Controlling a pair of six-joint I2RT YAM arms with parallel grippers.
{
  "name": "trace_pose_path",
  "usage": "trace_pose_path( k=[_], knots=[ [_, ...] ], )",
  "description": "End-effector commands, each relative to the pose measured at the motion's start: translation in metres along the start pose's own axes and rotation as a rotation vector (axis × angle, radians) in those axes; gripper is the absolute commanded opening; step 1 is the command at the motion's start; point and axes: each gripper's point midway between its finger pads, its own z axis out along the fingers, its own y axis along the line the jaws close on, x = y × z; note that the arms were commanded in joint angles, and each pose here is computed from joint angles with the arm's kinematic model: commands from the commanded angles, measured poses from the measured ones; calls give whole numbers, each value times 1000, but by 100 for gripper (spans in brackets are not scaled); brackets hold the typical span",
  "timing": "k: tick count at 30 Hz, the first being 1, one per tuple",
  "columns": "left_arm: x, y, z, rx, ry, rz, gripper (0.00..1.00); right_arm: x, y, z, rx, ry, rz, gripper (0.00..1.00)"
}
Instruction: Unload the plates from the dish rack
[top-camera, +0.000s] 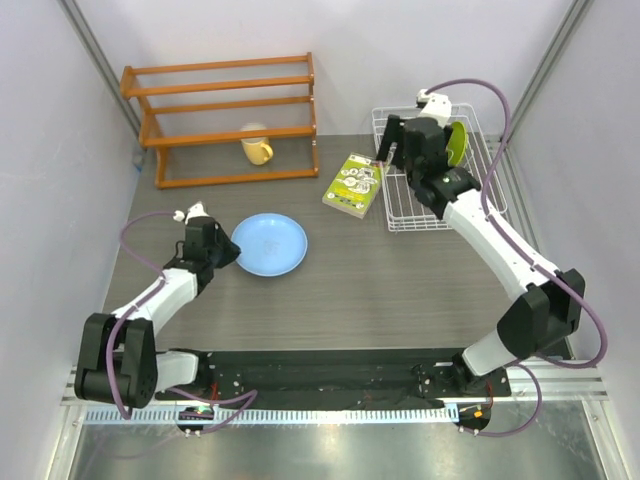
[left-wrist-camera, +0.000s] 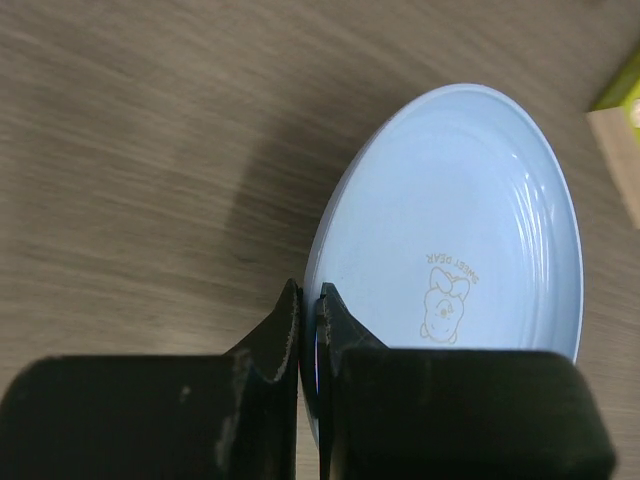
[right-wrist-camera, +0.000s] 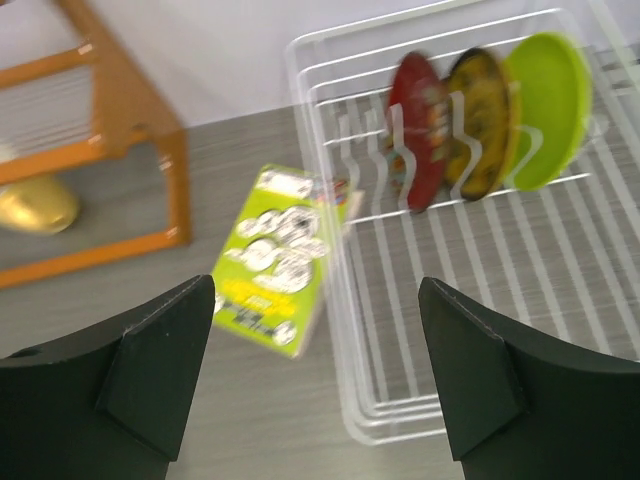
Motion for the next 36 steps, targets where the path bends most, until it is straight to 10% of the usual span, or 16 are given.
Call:
trace_pose_path(
  k=[1,5,14,33,36],
  knots=[
    [-9,17,1,-100,-19,51,0,-9,-45,30,166,10,-105,89],
    [-7,28,4,-155,-2,82,1,-3,-60,62,209,41,-142,89],
    [-7,37,7,-217,20,105,61,1,-94,132,309,50,-181,88],
    [-48,0,-17,-118,-86,55,66,26,-107,228,348,81,-336,64],
    [-50,-5,-16,-103,-83,50,66,34,-114,230,361,98,-342,28]
  ],
)
